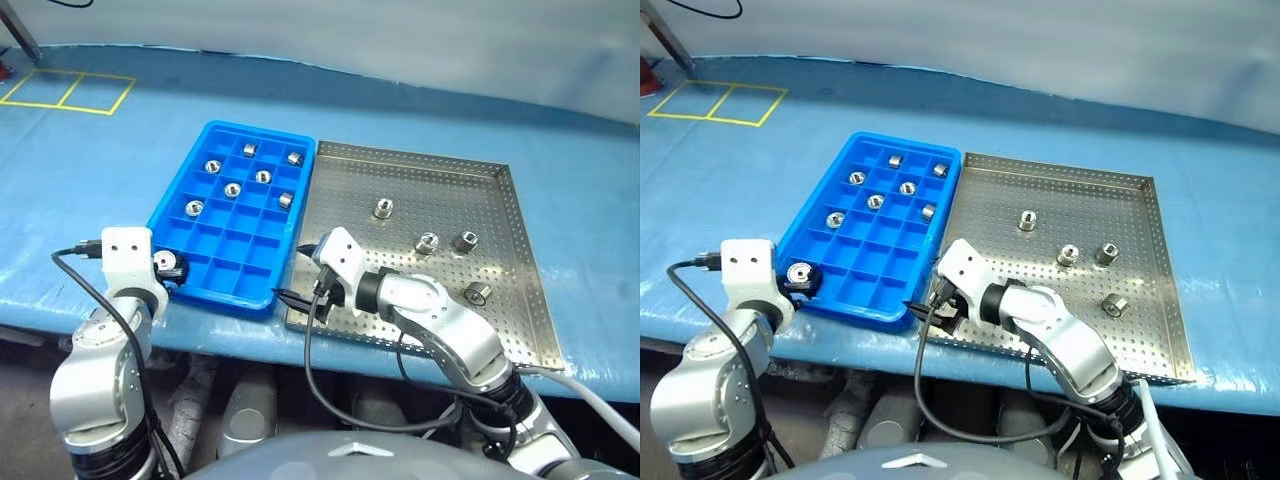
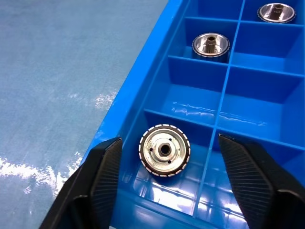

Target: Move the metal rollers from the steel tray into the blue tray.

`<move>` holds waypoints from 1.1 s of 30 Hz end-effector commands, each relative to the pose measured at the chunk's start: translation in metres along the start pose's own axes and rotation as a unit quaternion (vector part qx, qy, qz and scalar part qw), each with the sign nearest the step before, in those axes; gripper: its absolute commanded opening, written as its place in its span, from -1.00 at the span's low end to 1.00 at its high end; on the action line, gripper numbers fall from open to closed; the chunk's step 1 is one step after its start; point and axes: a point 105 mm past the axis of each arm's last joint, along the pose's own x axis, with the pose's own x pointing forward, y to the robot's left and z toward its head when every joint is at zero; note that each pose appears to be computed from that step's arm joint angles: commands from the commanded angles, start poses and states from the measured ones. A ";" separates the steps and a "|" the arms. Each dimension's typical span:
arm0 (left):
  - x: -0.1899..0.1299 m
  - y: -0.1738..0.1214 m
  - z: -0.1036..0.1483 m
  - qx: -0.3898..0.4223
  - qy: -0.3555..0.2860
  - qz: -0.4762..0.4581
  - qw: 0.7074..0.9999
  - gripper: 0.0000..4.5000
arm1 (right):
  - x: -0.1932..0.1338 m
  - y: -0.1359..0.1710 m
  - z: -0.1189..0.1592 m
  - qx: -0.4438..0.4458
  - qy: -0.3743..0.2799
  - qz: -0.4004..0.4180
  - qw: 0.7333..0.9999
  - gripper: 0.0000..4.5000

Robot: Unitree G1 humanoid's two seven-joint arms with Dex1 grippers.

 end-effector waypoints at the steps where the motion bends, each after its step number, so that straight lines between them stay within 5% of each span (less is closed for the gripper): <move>1: 0.005 -0.012 0.019 0.021 -0.051 -0.037 0.998 0.98 | -0.006 0.000 0.016 -0.017 -0.032 -0.012 0.999 1.00; 6: 0.015 -0.064 0.064 0.083 -0.169 -0.164 0.968 0.98 | -0.017 -0.005 0.014 -0.013 -0.032 -0.041 0.999 1.00; 14: 0.037 -0.145 0.106 0.106 -0.233 -0.313 0.915 0.98 | -0.049 -0.017 0.003 0.000 -0.021 -0.133 0.991 1.00; 24: 0.059 -0.214 0.107 0.144 -0.187 -0.433 0.870 0.98 | -0.078 -0.018 -0.010 0.029 -0.003 -0.220 0.975 1.00; 33: 0.078 -0.241 0.087 0.194 -0.127 -0.474 0.850 0.98 | -0.079 -0.017 -0.011 0.036 -0.005 -0.239 0.970 1.00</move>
